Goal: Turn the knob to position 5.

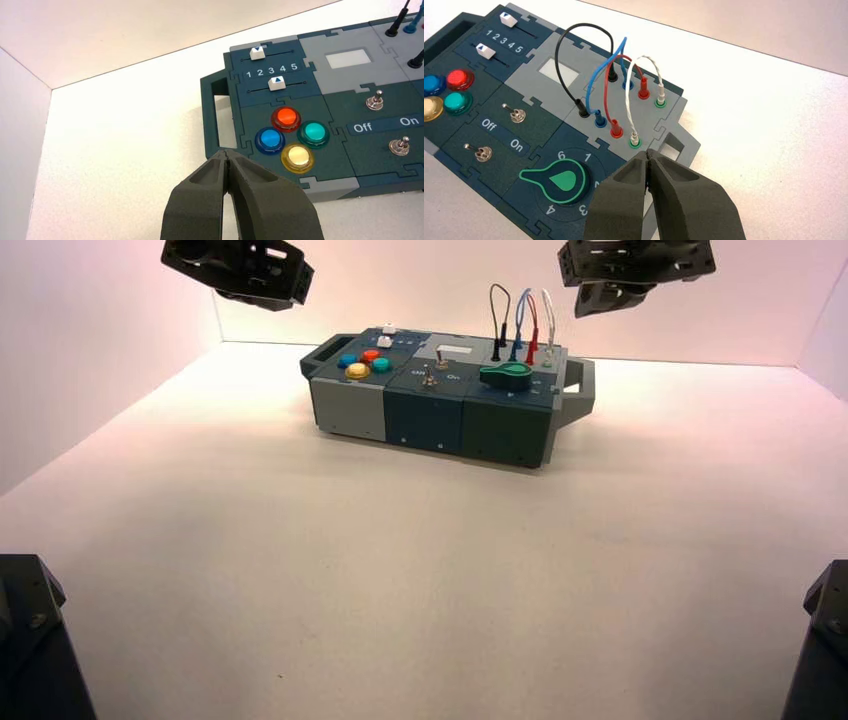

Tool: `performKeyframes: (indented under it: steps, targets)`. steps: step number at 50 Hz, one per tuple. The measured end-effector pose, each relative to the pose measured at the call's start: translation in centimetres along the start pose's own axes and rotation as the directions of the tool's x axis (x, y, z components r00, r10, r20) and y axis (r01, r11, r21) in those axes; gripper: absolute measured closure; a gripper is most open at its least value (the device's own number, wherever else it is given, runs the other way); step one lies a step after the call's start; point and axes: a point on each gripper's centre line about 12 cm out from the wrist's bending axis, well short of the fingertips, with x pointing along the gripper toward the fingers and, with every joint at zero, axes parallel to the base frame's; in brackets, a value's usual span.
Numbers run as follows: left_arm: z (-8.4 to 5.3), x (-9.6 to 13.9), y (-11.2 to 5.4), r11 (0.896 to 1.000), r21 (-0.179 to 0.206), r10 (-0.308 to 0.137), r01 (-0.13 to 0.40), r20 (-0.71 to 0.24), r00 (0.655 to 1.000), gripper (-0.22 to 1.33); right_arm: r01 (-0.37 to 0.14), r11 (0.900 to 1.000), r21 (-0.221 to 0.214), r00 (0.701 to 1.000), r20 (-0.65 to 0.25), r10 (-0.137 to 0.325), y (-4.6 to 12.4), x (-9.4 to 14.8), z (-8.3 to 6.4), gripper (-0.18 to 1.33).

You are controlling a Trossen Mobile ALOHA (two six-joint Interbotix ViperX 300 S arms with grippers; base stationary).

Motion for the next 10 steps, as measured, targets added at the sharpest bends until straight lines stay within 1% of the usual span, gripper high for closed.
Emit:
performKeyframes:
  steps: [10]
  targets:
    - [-0.03,0.03,0.0,1.0,0.0,0.0,0.0,0.0,1.0,1.28,0.0,1.0,0.002,1.0,-0.003,0.0,0.0,0.11,-0.09,1.28]
